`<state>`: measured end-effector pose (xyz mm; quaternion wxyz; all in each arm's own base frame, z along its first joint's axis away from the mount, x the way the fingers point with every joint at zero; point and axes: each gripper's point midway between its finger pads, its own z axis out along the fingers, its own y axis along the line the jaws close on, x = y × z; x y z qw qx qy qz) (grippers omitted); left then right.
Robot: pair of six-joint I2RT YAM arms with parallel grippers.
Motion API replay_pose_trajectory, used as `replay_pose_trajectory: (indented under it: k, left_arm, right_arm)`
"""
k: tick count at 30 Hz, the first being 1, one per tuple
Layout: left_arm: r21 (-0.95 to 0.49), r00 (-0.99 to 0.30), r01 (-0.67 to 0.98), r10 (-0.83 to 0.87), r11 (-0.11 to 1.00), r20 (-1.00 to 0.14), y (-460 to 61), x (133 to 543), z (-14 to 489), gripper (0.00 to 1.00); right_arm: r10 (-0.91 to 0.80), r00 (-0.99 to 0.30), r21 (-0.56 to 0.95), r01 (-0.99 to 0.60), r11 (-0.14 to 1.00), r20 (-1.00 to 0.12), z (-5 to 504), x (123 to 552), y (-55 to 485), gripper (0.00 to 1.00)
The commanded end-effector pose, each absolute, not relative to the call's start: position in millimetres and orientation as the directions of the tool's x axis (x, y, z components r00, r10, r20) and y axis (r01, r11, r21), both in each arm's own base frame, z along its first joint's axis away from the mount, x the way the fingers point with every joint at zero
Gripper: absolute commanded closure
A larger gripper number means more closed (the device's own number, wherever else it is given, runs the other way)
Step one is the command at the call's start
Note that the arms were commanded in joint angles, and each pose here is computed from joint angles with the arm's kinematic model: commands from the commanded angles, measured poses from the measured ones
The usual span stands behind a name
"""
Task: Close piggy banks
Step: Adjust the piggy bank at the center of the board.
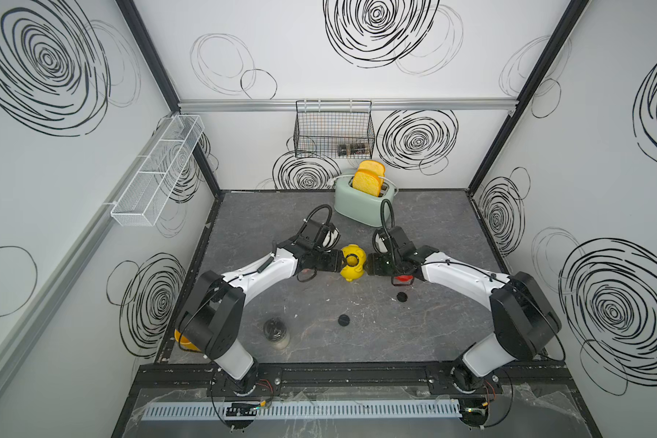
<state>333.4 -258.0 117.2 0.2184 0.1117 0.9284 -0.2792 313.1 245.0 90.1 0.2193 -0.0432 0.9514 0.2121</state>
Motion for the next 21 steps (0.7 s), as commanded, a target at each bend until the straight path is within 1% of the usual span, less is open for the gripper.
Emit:
replay_pose_trajectory:
  k: [1, 5, 7, 12, 14, 18, 19, 21]
  left_arm:
    - [-0.490, -0.832, 0.364, 0.040, 0.792, -0.554, -264.0, 351.6, 158.3, 0.46]
    - [-0.489, -0.815, 0.350, 0.002, 0.799, -0.579, -266.0, 373.0, 167.5, 0.43]
    - [-0.483, -0.802, 0.351, -0.009, 0.802, -0.597, -269.1, 385.5, 172.0, 0.37]
    - [-0.465, -0.776, 0.354, -0.023, 0.811, -0.630, -281.2, 413.5, 173.1, 0.34]
    - [-0.457, -0.773, 0.351, -0.023, 0.817, -0.634, -284.1, 425.6, 166.4, 0.34]
    - [-0.437, -0.763, 0.350, -0.018, 0.828, -0.646, -290.9, 444.3, 152.0, 0.30]
    - [-0.436, -0.765, 0.347, -0.018, 0.831, -0.643, -292.4, 448.1, 146.9, 0.28]
    - [-0.431, -0.780, 0.344, -0.002, 0.834, -0.626, -297.6, 451.9, 134.4, 0.28]
  right_arm:
    - [0.013, -0.887, 0.374, -0.182, 0.909, -0.462, 101.7, 313.4, 240.8, 0.40]
    - [0.012, -0.887, 0.377, -0.184, 0.908, -0.461, 105.2, 310.4, 240.3, 0.40]
    - [0.014, -0.886, 0.380, -0.186, 0.906, -0.464, 106.6, 307.7, 239.4, 0.40]
    - [0.017, -0.885, 0.385, -0.185, 0.904, -0.465, 107.8, 298.2, 235.2, 0.40]
    - [0.019, -0.883, 0.390, -0.187, 0.902, -0.468, 109.7, 294.3, 234.6, 0.40]
    - [0.008, -0.883, 0.386, -0.197, 0.901, -0.469, 110.6, 287.1, 234.6, 0.39]
    - [0.006, -0.883, 0.385, -0.199, 0.901, -0.470, 110.7, 285.9, 234.4, 0.39]
    - [0.002, -0.882, 0.385, -0.205, 0.900, -0.472, 111.7, 283.4, 235.2, 0.39]
